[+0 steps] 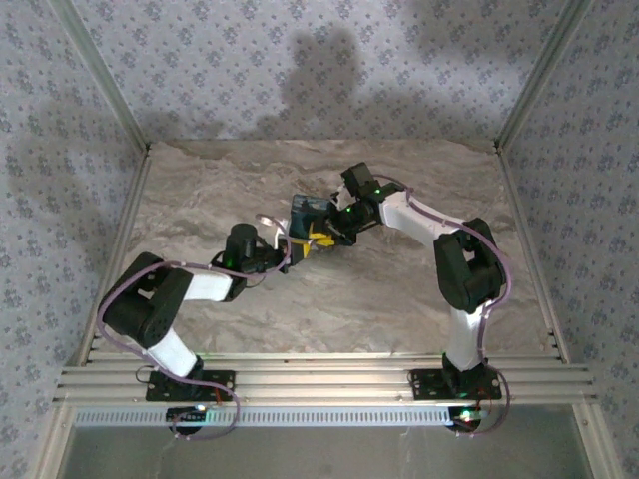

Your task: Unlock a padlock with a key

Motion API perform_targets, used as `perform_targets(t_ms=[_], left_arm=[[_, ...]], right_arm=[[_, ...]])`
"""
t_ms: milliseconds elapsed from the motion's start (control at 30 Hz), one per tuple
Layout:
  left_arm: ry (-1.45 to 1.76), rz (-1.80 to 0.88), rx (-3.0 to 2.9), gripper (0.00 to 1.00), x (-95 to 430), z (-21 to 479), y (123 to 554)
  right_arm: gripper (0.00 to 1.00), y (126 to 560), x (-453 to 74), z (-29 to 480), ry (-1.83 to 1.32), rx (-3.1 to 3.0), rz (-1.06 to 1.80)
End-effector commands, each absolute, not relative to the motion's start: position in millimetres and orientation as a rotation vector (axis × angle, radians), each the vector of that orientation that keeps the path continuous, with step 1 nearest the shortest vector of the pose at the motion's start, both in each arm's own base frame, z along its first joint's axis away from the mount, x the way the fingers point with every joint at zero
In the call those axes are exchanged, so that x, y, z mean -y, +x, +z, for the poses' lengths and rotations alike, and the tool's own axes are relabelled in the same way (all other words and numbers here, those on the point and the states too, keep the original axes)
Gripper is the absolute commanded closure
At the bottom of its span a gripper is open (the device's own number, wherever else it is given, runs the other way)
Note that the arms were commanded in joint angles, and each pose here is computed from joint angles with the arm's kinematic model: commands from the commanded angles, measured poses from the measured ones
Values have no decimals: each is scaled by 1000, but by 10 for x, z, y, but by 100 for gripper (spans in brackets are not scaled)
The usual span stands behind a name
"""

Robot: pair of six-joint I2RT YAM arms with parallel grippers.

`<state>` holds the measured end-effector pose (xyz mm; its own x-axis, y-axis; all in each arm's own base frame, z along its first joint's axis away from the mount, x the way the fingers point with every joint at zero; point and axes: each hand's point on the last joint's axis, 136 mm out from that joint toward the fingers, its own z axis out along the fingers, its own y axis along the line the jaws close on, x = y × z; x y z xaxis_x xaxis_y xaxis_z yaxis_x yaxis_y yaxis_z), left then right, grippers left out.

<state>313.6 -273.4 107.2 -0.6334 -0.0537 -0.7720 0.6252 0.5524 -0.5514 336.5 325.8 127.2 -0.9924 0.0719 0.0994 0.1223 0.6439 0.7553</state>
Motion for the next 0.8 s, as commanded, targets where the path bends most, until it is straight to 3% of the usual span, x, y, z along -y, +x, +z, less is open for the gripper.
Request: perform_targets(t_ms=[0, 767], left_arm=[[472, -1055, -2035, 100, 2723, 1103, 3180], [433, -1124, -2029, 100, 2776, 1166, 3201]], right_arm=[[100, 3335, -3283, 1371, -164, 2743, -1349], [100, 3362, -3292, 1349, -182, 2745, -1367]])
